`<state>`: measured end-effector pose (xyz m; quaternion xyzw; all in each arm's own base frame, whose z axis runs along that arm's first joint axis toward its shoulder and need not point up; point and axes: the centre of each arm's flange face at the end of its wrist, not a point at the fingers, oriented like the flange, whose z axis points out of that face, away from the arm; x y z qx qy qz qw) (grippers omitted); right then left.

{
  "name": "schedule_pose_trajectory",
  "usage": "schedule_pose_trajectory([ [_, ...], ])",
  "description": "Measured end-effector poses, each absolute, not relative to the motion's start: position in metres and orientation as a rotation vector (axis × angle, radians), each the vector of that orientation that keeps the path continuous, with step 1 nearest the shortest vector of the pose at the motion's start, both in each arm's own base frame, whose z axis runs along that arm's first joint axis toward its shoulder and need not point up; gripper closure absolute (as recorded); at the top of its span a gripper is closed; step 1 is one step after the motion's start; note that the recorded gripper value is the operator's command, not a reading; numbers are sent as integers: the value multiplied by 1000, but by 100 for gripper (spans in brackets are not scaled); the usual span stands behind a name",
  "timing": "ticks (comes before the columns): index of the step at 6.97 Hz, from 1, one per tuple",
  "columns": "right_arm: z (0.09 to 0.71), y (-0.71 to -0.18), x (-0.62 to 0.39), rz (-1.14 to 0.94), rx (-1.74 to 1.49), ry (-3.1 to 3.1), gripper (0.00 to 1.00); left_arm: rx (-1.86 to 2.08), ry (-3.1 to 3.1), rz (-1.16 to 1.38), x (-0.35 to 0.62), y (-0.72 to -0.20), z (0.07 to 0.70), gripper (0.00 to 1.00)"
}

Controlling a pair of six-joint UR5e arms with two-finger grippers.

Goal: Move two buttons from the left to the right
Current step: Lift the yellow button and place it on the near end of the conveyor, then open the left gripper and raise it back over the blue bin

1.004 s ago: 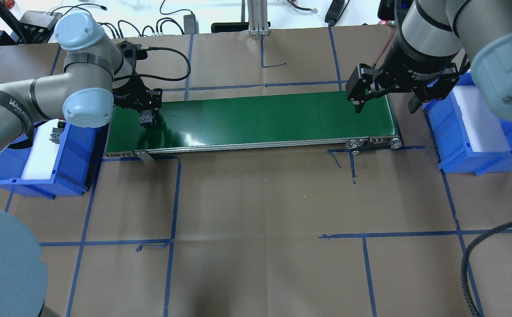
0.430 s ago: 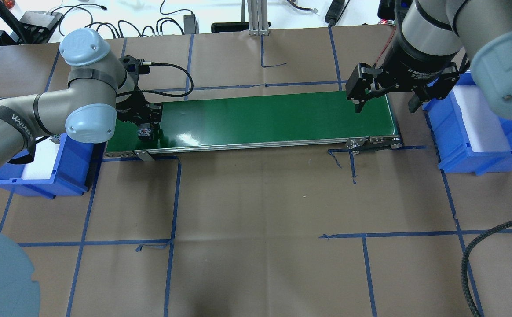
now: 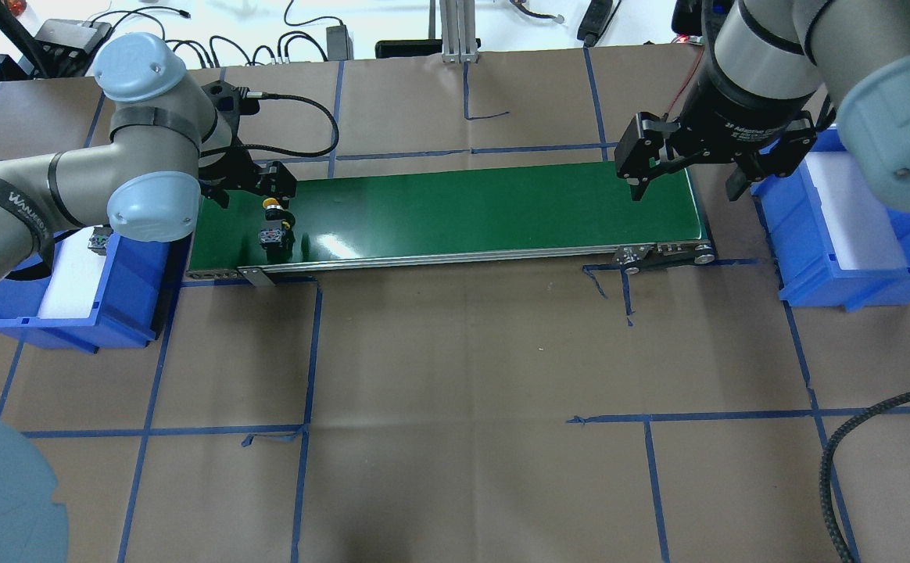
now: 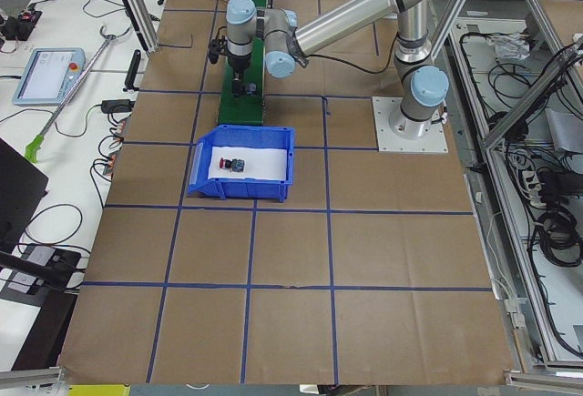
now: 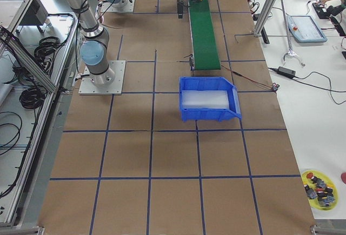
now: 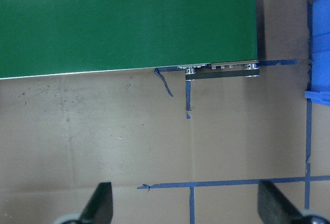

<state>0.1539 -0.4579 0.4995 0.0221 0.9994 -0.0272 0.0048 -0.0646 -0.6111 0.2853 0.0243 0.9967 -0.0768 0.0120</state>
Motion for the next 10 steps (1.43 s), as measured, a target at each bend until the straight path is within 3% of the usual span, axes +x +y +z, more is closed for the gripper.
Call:
schedule_pose_trajectory([
  [5, 499, -457, 154, -85, 81, 3129, 0, 120, 3111, -184, -46, -628, 411, 0],
  [10, 501, -458, 155, -90, 88, 3129, 0, 77, 3101, -144, 137, -624, 413, 0],
])
